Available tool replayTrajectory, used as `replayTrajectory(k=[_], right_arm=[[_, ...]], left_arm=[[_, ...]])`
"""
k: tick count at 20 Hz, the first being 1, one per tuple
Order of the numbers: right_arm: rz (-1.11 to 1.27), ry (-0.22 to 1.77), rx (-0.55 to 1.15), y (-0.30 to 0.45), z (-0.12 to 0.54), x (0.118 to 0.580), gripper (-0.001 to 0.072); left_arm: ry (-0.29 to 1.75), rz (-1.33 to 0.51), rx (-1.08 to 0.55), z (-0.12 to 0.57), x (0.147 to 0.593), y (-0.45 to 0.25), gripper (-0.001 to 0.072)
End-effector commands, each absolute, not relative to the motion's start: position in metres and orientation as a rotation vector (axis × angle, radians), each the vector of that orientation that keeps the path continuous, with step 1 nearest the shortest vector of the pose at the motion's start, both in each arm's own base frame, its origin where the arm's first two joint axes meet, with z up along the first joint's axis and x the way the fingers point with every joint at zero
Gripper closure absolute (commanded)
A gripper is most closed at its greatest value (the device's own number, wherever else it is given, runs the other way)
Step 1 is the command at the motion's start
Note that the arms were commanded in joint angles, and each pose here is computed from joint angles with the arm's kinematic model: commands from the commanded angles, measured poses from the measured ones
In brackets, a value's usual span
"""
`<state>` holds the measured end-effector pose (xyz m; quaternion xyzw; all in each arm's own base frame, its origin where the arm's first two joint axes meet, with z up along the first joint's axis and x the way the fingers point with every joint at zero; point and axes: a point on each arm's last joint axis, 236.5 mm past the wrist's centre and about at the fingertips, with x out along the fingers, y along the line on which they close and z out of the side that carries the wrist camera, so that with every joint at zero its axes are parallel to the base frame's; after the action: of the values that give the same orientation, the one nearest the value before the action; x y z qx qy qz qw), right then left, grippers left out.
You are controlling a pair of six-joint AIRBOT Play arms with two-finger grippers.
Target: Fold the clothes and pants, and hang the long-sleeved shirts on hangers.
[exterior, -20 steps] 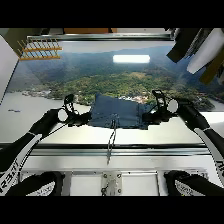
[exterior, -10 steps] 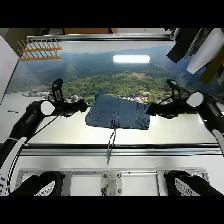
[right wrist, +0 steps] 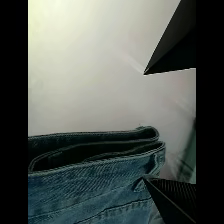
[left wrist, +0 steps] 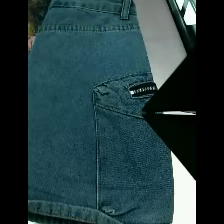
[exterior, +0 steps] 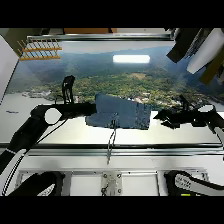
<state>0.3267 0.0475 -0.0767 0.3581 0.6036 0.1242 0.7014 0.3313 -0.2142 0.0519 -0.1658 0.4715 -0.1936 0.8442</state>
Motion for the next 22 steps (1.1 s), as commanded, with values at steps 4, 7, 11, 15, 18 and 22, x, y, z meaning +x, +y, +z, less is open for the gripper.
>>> replayTrajectory(k=[4,7,11,15,18,22], right_arm=[[0.365,1.286,0.899,0.084,-0.100,0.353,0.0034],[0.416,1.331,0.862,0.110,-0.106,0.354,0.0036],[0.485,1.379,0.814,0.143,-0.109,0.356,0.0129],[0.582,1.338,0.751,0.167,-0.099,0.364,0.0615],[0.592,1.259,0.721,0.162,-0.076,0.385,0.0683],[0.305,0.992,0.720,0.058,-0.001,0.444,0.0683]], left_arm=[[0.979,-0.443,-0.348,0.057,0.327,-0.227,0.0678],[0.979,-0.443,-0.348,0.057,0.327,-0.227,0.0678],[0.980,-0.443,-0.348,0.057,0.327,-0.227,0.0677],[0.981,-0.443,-0.347,0.057,0.327,-0.227,0.0677],[0.981,-0.443,-0.346,0.057,0.327,-0.227,0.0677],[0.982,-0.443,-0.346,0.057,0.327,-0.227,0.0678]])
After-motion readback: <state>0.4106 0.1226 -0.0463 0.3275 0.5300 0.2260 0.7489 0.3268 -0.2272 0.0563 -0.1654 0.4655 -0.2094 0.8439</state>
